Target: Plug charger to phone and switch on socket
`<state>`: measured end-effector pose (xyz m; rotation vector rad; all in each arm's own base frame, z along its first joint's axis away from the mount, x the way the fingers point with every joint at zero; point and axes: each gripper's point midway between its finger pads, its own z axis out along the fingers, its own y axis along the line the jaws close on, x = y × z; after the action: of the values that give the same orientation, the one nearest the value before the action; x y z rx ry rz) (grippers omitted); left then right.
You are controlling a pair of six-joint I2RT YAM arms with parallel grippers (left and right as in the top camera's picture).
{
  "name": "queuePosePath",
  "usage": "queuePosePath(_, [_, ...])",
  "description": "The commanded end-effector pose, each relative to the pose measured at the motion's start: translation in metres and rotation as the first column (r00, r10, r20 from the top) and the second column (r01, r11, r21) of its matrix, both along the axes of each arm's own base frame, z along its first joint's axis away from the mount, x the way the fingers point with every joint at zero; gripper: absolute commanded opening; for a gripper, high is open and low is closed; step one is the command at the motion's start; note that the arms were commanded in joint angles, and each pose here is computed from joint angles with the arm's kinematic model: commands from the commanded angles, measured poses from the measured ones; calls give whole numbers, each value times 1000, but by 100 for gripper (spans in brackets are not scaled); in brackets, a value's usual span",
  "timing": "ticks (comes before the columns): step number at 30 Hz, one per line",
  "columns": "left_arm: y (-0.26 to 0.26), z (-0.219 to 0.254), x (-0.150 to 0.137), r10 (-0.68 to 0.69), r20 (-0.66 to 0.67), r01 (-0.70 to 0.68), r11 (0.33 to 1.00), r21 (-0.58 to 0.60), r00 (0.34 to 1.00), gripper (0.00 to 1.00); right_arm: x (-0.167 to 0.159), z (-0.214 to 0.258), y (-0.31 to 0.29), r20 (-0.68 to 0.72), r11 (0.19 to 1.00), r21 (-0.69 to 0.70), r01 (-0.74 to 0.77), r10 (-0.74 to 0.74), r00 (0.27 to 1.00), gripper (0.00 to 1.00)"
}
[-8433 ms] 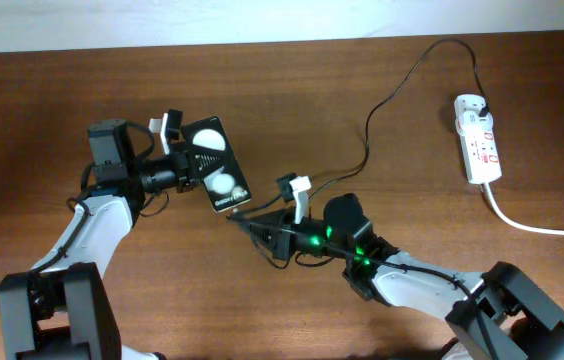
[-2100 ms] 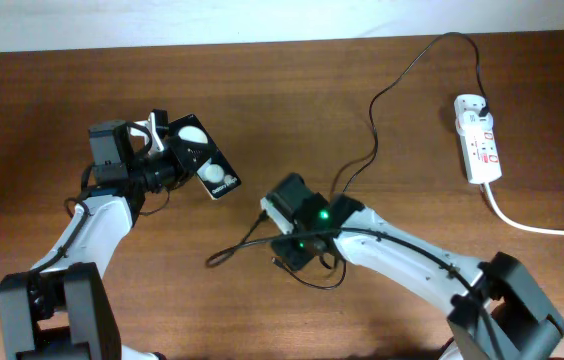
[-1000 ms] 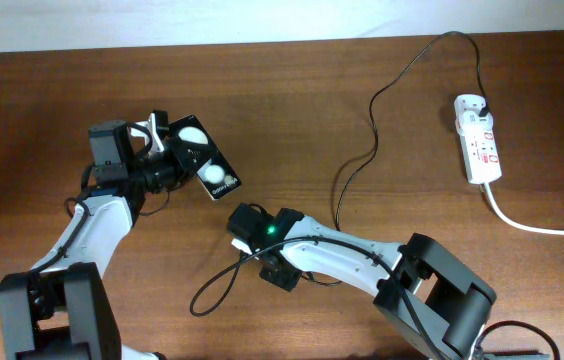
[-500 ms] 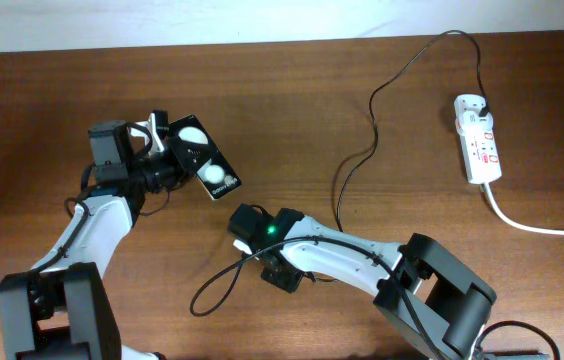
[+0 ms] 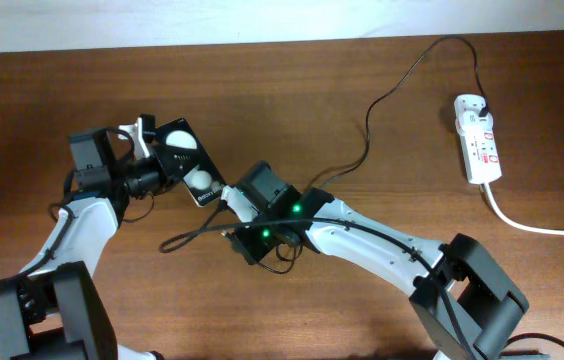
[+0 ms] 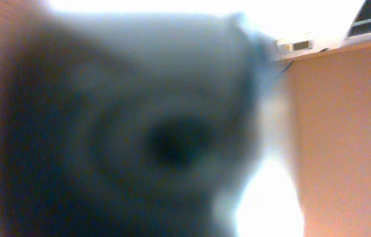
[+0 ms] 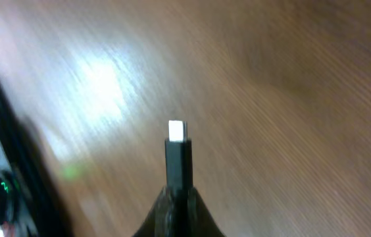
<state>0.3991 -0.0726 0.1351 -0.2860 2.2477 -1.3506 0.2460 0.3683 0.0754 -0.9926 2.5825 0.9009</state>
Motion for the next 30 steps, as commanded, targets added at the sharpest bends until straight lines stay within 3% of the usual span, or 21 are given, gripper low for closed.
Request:
queuePosePath(1, [6,16,-4,-28,44,30,998,-55,999,0,-2,11,11,-43,993,118,18,-13,999,4])
queuePosePath(11, [-1,-2,-3,-54,8,55,996,-76,999,0,41,26,-21,-27,970,208,124,-121,992,4])
queuePosePath(17, [-18,-8,-4,-86,-28,83,991,-103,996,0,11,56,-62,-52,986,130,102,-96,994,4])
queuePosePath(20, [-30,-7,-7,-114,-34,109,988,-114,993,0,-4,45,-80,-100,991,32,126,-123,987,4])
queuePosePath(30, [-44,-12,-7,-126,-41,123,990,-75,991,0,5,4,-82,-28,971,14,237,-237,971,4])
